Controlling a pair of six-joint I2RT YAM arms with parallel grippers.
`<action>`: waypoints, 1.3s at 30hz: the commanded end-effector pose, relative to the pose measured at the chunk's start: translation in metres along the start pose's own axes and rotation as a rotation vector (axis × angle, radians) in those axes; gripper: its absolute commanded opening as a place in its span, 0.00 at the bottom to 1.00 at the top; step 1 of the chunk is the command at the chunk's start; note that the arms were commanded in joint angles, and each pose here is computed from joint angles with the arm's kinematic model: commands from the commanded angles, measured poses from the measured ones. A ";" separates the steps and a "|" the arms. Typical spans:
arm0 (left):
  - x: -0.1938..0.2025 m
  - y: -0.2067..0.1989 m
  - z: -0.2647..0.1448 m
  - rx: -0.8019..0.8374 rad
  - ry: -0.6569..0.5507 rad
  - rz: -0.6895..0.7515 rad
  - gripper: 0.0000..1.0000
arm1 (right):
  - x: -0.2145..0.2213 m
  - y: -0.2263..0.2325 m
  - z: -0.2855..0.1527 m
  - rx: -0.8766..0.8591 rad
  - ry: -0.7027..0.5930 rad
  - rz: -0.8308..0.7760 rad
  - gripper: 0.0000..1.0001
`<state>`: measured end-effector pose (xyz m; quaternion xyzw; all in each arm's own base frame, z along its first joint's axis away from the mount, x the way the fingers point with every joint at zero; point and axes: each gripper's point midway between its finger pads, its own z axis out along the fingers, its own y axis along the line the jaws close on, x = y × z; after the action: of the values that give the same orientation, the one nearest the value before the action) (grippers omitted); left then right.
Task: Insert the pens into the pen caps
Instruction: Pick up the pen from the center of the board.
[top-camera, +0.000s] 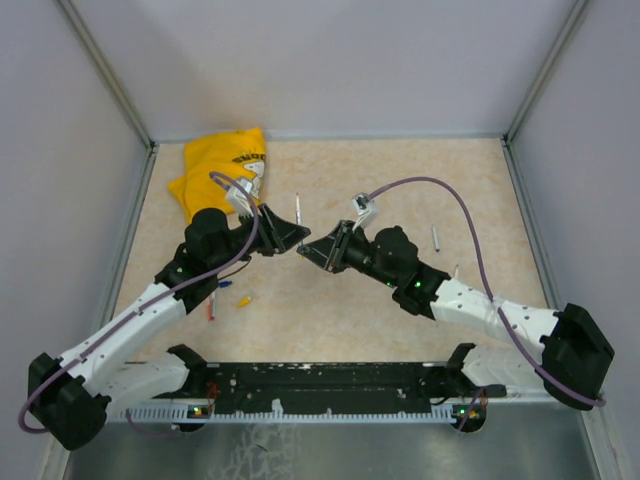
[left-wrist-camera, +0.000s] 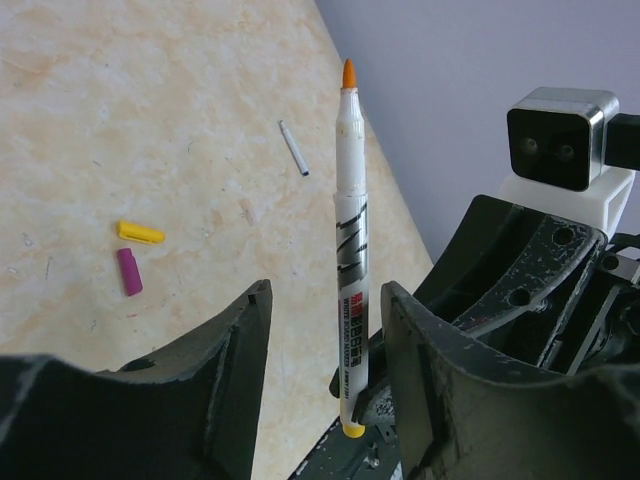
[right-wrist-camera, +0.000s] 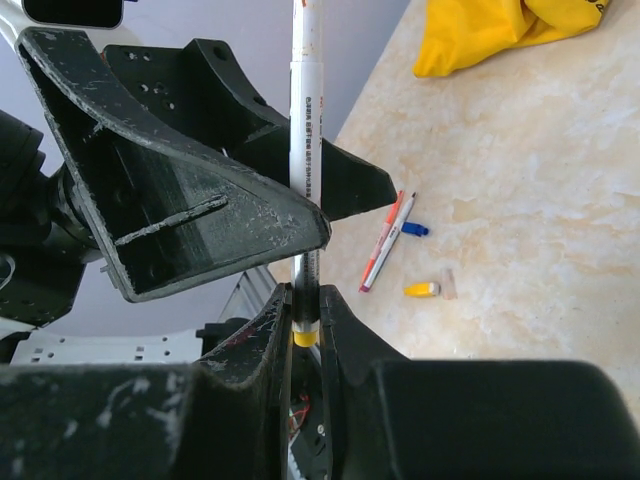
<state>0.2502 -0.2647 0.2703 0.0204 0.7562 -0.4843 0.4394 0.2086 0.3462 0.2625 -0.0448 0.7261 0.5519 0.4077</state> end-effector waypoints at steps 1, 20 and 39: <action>-0.003 -0.009 0.002 0.038 -0.019 0.005 0.51 | -0.021 0.026 0.004 -0.074 -0.078 -0.003 0.11; 0.008 -0.016 -0.002 0.072 0.022 0.009 0.00 | -0.020 0.019 0.009 -0.051 -0.085 -0.019 0.13; -0.006 0.018 -0.027 -0.124 -0.015 0.255 0.00 | 0.004 -0.099 -0.047 0.515 0.177 -0.418 0.48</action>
<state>0.2427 -0.2426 0.2602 0.0628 0.7729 -0.4111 0.4793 0.2198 0.3004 0.2012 -0.1042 0.8172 0.3613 0.4368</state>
